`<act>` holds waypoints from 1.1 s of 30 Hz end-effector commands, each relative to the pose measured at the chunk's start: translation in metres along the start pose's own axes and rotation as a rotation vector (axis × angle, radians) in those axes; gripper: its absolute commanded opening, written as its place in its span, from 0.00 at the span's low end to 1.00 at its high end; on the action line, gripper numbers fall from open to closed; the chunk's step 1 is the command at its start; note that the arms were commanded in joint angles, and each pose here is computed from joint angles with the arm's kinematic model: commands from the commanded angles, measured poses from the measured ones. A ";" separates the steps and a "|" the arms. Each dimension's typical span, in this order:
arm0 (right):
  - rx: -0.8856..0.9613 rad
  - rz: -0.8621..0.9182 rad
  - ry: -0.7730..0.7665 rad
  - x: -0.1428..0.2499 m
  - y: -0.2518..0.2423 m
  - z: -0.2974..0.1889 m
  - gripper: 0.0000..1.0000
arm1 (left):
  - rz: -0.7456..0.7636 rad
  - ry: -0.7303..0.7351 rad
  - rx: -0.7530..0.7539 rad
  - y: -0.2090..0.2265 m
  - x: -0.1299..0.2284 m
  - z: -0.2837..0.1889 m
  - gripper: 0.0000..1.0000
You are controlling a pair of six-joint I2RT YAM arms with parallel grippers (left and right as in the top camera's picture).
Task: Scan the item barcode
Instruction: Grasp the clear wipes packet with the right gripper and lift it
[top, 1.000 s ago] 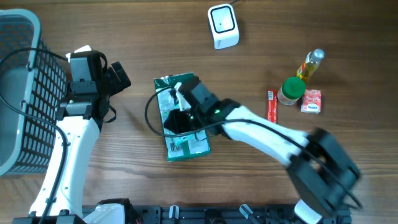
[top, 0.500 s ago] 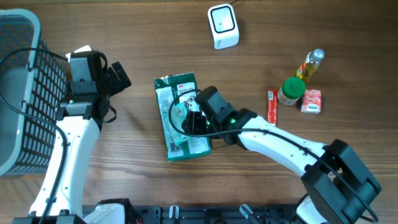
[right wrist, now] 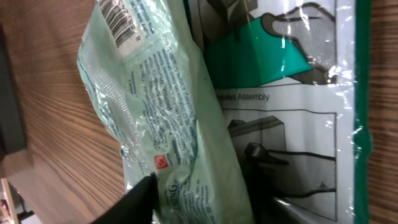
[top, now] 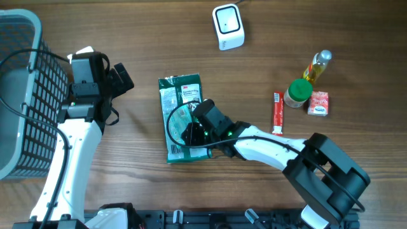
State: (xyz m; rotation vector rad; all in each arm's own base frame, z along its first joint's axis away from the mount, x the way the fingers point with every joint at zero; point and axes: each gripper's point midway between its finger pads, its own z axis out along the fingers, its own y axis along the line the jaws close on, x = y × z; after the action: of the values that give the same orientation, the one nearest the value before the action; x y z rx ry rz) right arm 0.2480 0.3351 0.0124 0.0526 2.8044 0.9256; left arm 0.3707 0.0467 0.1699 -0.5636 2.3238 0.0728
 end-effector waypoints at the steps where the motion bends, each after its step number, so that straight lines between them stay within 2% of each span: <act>1: 0.025 0.004 0.023 0.007 -0.010 0.007 0.36 | 0.007 -0.018 -0.006 0.002 -0.006 -0.003 1.00; 5: -0.009 -0.011 -0.004 0.001 0.001 0.000 0.37 | 0.007 -0.018 -0.006 0.002 -0.006 -0.003 1.00; 10: -0.131 -0.067 -0.127 -0.030 0.036 -0.023 0.38 | 0.007 -0.018 -0.006 0.002 -0.006 -0.003 1.00; 14: -0.112 -0.064 -0.136 -0.031 0.031 -0.018 0.35 | 0.006 -0.018 -0.006 0.002 -0.006 -0.003 1.00; 17: -0.067 -0.054 -0.136 -0.030 0.018 -0.008 0.45 | 0.007 -0.018 -0.006 0.002 -0.006 -0.003 1.00; 20: -0.035 -0.049 -0.156 -0.034 0.007 0.004 0.47 | 0.006 -0.018 -0.006 0.002 -0.006 -0.003 1.00; 27: -0.082 -0.067 -0.185 -0.039 0.014 0.017 0.46 | 0.007 -0.018 -0.006 0.002 -0.006 -0.003 1.00; 28: -0.080 -0.066 -0.185 -0.039 0.014 0.017 0.45 | 0.007 -0.018 -0.006 0.002 -0.006 -0.003 1.00; 29: -0.075 -0.066 -0.189 -0.039 0.013 0.017 0.40 | 0.007 -0.018 -0.006 0.002 -0.006 -0.003 1.00; 33: -0.073 -0.065 -0.189 -0.039 0.012 0.017 0.39 | 0.007 -0.018 -0.006 0.002 -0.006 -0.003 1.00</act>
State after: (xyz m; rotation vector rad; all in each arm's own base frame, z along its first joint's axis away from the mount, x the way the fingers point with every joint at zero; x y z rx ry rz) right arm 0.2898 0.3535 0.0213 0.0367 2.5744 0.9890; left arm 0.3707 0.0467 0.1699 -0.5636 2.3238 0.0728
